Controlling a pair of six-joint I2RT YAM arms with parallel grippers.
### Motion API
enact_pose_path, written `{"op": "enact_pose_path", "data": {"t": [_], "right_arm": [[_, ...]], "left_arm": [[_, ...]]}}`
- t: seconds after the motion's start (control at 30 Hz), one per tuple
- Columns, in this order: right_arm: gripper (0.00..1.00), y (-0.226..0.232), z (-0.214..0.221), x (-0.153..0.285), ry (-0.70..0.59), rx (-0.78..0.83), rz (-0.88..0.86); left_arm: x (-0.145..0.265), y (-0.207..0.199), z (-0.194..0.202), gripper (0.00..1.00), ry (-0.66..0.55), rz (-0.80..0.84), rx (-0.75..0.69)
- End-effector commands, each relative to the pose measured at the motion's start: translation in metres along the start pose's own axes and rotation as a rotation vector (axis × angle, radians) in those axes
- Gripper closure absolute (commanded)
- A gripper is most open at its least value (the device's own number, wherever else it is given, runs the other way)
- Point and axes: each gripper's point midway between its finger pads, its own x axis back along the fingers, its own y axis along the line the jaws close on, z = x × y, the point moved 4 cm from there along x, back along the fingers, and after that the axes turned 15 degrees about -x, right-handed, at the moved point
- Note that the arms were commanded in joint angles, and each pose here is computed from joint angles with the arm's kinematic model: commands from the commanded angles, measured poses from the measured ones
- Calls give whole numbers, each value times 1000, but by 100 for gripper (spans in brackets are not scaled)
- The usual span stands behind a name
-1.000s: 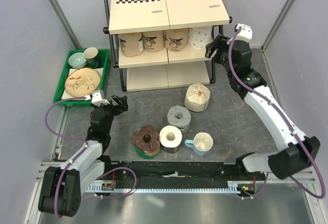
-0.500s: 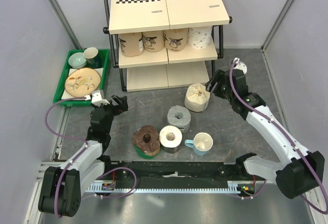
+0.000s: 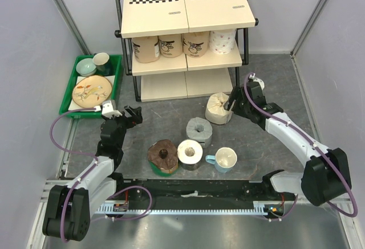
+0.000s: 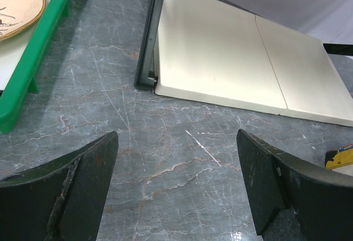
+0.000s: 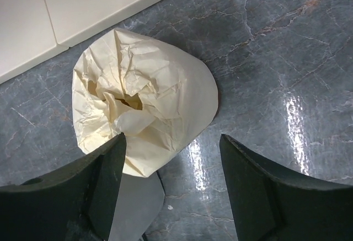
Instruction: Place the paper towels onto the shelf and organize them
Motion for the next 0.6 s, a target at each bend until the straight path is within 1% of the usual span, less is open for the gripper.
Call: {"op": "enact_pose_path", "data": {"t": [0.0, 0.3, 0.57], "right_arm": [[23, 13, -3, -8, -2, -5, -39], [23, 13, -3, -21, 5, 16, -16], [23, 22, -9, -26, -20, 4, -37]], "left_arm": [[-4, -2, -15, 5, -52, -6, 29], [-3, -2, -14, 5, -49, -5, 29], [-4, -2, -15, 5, -52, -4, 29]]}}
